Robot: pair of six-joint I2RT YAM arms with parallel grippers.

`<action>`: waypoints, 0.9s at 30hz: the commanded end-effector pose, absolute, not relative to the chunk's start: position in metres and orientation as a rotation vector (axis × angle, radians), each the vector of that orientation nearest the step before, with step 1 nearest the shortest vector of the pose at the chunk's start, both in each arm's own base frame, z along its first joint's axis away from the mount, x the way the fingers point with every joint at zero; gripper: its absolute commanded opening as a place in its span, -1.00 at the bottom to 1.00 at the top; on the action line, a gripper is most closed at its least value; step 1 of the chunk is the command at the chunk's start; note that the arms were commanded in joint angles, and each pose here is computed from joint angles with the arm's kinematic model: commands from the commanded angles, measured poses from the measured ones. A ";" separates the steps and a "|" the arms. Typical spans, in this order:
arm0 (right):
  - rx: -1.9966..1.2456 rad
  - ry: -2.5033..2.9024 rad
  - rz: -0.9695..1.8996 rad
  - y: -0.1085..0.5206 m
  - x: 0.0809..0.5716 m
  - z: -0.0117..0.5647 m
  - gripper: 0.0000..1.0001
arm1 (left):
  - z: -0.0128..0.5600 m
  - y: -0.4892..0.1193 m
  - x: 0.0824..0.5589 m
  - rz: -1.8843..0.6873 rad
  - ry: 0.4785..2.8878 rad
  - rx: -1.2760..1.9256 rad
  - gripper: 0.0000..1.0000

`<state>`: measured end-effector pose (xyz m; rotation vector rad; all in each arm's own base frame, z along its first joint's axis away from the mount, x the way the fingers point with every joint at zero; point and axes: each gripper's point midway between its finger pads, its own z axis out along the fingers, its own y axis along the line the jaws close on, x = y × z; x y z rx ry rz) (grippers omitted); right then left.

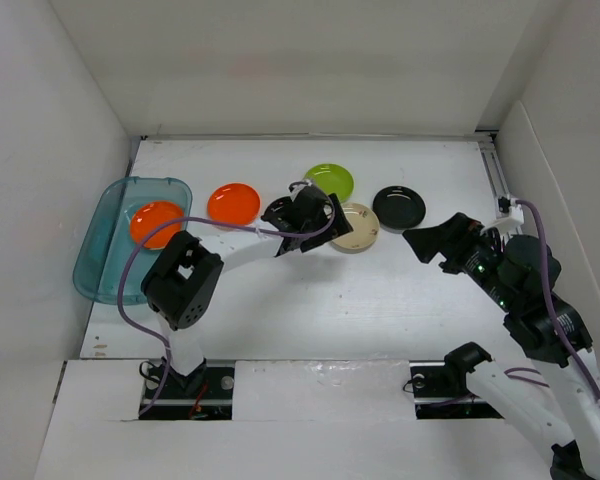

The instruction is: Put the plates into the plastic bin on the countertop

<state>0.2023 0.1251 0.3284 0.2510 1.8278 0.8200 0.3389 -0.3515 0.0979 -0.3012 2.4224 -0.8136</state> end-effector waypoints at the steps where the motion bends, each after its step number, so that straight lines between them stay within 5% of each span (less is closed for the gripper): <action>1: 0.258 1.766 0.837 0.120 0.198 0.352 1.00 | 0.107 -0.358 0.352 -0.841 2.364 -0.411 0.89; 5: 0.249 1.760 0.849 0.122 0.196 0.355 1.00 | 0.085 -0.356 0.355 -0.774 2.384 -0.476 0.78; 10: 0.240 1.753 0.860 0.123 0.196 0.358 1.00 | 0.072 -0.361 0.360 -0.737 2.389 -0.527 0.33; 18: 0.239 1.743 0.864 0.123 0.196 0.360 1.00 | 0.042 -0.356 0.364 -0.592 2.437 -0.608 0.04; 26: 0.238 1.734 0.867 0.123 0.195 0.364 1.00 | 0.032 -0.349 0.363 -0.532 2.451 -0.644 -0.42; 27: 0.237 1.725 0.870 0.122 0.193 0.366 1.00 | 0.030 -0.348 0.361 -0.519 2.460 -0.644 -0.59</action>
